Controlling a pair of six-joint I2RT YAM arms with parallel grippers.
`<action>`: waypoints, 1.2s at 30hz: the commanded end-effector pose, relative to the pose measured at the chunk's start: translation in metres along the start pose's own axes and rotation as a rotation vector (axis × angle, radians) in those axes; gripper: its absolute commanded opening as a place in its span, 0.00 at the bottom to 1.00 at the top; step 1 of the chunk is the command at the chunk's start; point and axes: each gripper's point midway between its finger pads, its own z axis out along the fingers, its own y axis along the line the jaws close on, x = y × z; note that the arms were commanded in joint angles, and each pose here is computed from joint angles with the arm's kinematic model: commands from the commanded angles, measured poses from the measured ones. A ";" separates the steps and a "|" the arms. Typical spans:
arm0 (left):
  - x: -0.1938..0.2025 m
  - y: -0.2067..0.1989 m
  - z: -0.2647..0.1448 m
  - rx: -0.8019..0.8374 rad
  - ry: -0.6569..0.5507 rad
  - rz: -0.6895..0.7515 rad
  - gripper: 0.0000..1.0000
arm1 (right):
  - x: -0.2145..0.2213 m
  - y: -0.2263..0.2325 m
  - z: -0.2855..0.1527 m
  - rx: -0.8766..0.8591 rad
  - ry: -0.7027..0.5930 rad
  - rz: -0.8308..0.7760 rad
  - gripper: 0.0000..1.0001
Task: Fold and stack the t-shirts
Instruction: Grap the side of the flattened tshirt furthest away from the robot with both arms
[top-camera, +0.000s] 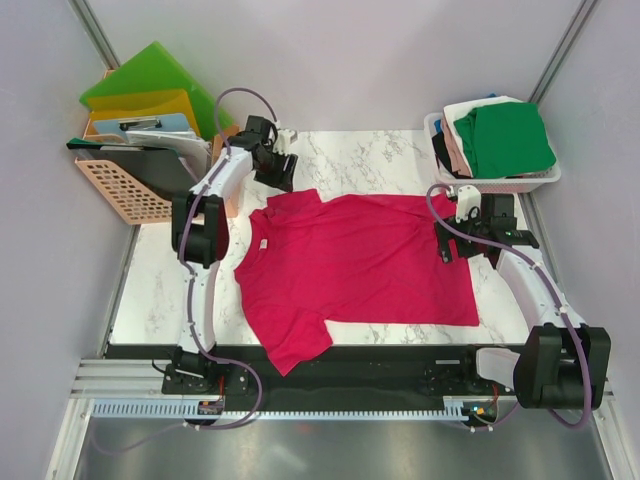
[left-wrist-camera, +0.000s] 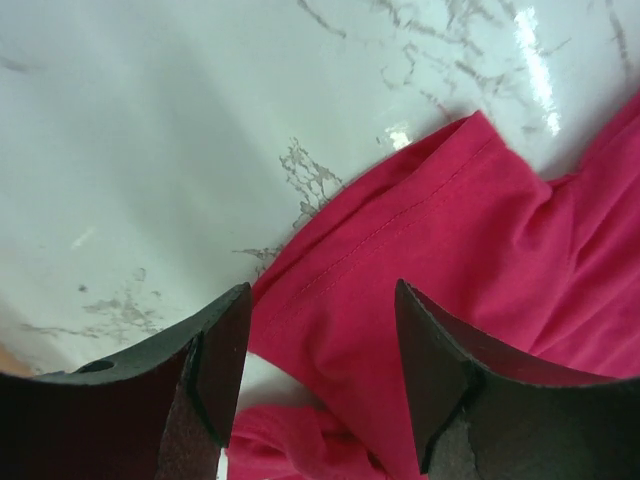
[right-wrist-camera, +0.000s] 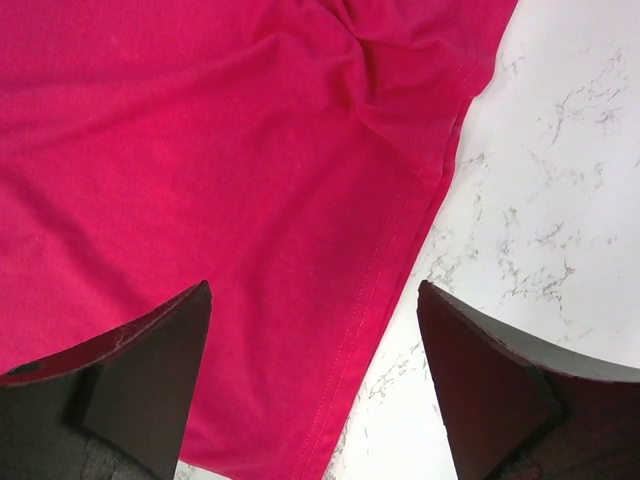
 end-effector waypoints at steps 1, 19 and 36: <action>0.011 0.001 0.006 -0.001 0.068 -0.059 0.66 | -0.007 0.001 -0.003 -0.003 -0.042 -0.024 0.91; 0.031 0.008 0.036 -0.010 0.116 -0.071 0.40 | -0.007 0.007 -0.005 -0.029 -0.049 -0.024 0.92; -0.017 -0.048 -0.024 -0.003 -0.039 0.127 0.02 | 0.000 0.008 0.001 -0.043 -0.019 -0.026 0.92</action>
